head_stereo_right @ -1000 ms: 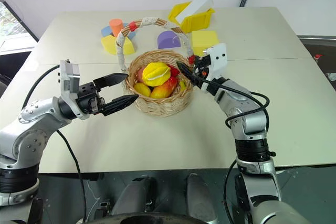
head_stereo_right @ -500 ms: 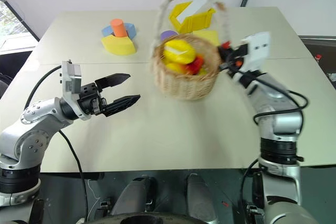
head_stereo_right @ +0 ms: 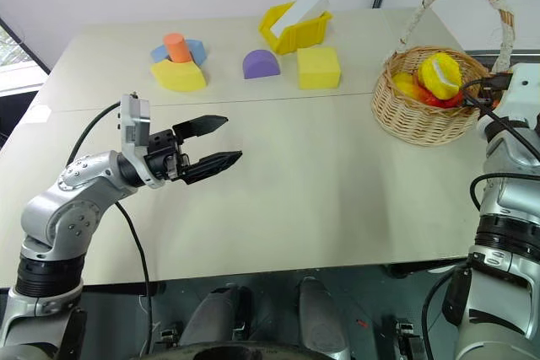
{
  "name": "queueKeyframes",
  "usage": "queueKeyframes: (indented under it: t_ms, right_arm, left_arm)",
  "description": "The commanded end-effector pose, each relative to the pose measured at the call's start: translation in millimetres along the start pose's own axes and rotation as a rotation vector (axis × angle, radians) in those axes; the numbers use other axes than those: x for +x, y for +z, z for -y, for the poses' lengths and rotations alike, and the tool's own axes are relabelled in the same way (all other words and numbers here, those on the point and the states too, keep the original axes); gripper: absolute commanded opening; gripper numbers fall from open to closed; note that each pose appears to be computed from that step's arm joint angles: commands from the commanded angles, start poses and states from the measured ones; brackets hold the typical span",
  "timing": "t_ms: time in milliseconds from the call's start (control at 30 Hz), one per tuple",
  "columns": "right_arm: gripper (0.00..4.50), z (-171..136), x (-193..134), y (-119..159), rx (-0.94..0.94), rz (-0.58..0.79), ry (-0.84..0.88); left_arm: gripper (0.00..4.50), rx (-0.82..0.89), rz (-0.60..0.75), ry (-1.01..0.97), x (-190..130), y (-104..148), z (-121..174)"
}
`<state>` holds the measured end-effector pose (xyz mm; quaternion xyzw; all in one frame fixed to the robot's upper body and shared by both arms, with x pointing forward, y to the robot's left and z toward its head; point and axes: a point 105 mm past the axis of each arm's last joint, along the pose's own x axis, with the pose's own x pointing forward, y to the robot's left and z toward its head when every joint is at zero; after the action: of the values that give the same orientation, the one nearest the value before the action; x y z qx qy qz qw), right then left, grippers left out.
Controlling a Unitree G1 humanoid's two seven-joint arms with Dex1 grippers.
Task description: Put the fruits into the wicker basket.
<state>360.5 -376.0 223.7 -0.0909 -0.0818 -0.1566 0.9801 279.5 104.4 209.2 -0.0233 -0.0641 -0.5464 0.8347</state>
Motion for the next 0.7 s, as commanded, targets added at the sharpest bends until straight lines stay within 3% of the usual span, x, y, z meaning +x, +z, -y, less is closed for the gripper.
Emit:
queueKeyframes:
  t_ms: [33, 100, 233, 333, 433, 533, 700]
  right_arm:
    - [3.05, 11, -6, 29, -0.047, 0.087, -0.027]
    - [4.09, 19, -12, 28, -0.077, 0.071, -0.047]
    - [4.09, 38, -32, 28, -0.080, 0.076, -0.060]
    - [4.09, 34, -49, 31, -0.063, 0.111, 0.033]
    - [4.09, 7, -70, 23, -0.082, 0.097, 0.247]
    - [4.09, -43, -94, 7, -0.156, 0.057, 0.541]
    - [4.09, -115, -116, 6, -0.096, 0.064, 0.851]
  left_arm:
    - [4.50, 0.045, 0.023, 0.019, -1, 9, -2]
    - [4.50, 0.047, 0.024, 0.047, -3, 8, -6]
    - [4.50, 0.051, 0.000, 0.107, -12, 2, -15]
    - [4.50, 0.061, -0.017, 0.173, -21, -4, -24]
    - [4.50, 0.076, -0.009, 0.300, -37, -7, -41]
    - [4.50, 0.085, -0.068, 0.371, -49, -21, -50]
    - [4.50, 0.077, -0.125, 0.446, -63, -39, -56]
